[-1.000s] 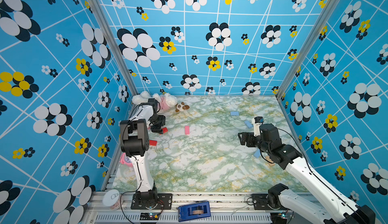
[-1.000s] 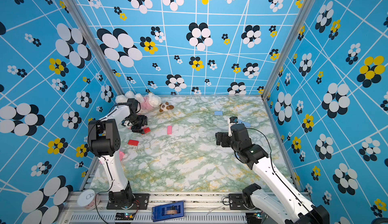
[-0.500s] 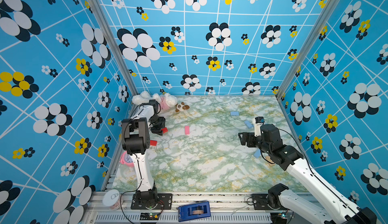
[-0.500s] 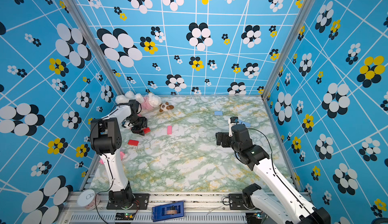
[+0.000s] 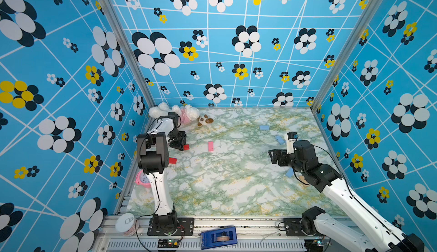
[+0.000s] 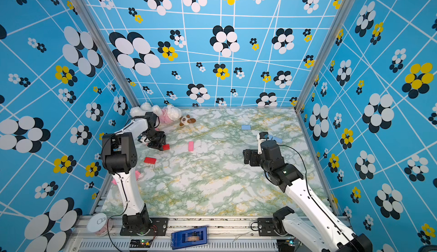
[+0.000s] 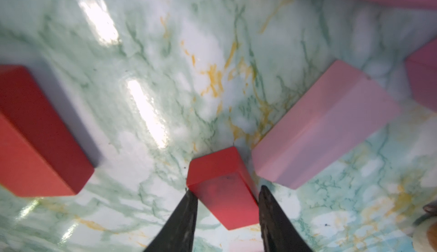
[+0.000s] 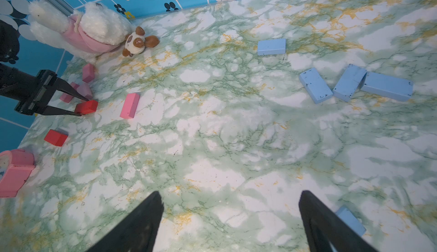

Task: Assemble the letter t with building blocks
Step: Pick up the building block from the center of the board.

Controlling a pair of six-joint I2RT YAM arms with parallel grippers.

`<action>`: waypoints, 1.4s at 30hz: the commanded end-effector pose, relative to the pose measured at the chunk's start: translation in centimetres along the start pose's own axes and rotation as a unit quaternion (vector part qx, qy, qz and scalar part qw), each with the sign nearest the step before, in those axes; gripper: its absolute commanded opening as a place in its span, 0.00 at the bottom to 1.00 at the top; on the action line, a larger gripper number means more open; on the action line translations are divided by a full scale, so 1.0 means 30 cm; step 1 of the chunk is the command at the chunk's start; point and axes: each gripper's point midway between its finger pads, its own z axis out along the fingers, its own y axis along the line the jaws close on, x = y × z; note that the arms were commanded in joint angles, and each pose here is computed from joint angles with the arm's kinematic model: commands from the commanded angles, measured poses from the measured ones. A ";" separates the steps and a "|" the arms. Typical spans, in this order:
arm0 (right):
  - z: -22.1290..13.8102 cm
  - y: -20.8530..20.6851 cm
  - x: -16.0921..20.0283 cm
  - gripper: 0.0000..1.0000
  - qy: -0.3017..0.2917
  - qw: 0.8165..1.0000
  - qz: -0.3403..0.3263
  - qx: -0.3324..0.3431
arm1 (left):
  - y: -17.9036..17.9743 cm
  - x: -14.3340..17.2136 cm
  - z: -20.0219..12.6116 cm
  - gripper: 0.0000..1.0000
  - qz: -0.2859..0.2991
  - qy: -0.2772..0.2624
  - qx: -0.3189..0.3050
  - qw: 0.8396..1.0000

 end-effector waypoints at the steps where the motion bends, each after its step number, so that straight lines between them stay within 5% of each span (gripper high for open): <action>1: -0.007 0.005 -0.001 0.93 -0.003 1.000 -0.005 -0.001 | 0.038 0.010 0.033 0.44 0.020 0.001 -0.022 1.000; 15: -0.020 0.002 -0.001 0.93 -0.007 1.000 -0.006 -0.001 | 0.045 0.023 0.050 0.44 0.028 0.005 -0.014 0.999; 21: -0.028 -0.002 0.003 0.93 -0.010 1.000 -0.006 0.000 | 0.027 0.046 0.055 0.21 0.044 0.022 0.011 0.999; 27: -0.045 -0.020 0.013 0.93 -0.010 1.000 -0.015 0.011 | -0.030 0.047 -0.077 0.11 0.161 -0.015 0.075 0.984; 31: -0.056 -0.027 0.014 0.93 -0.012 0.999 -0.026 0.015 | -0.081 0.081 -0.216 0.09 0.288 -0.043 0.136 0.947; 38: -0.048 -0.025 0.010 0.94 -0.012 0.999 -0.041 0.016 | -0.109 0.158 -0.486 0.08 0.522 -0.146 0.175 0.822; 42: -0.039 -0.015 0.001 0.94 -0.012 0.999 -0.047 0.011 | -0.111 0.161 -0.574 0.02 0.579 -0.196 0.172 0.773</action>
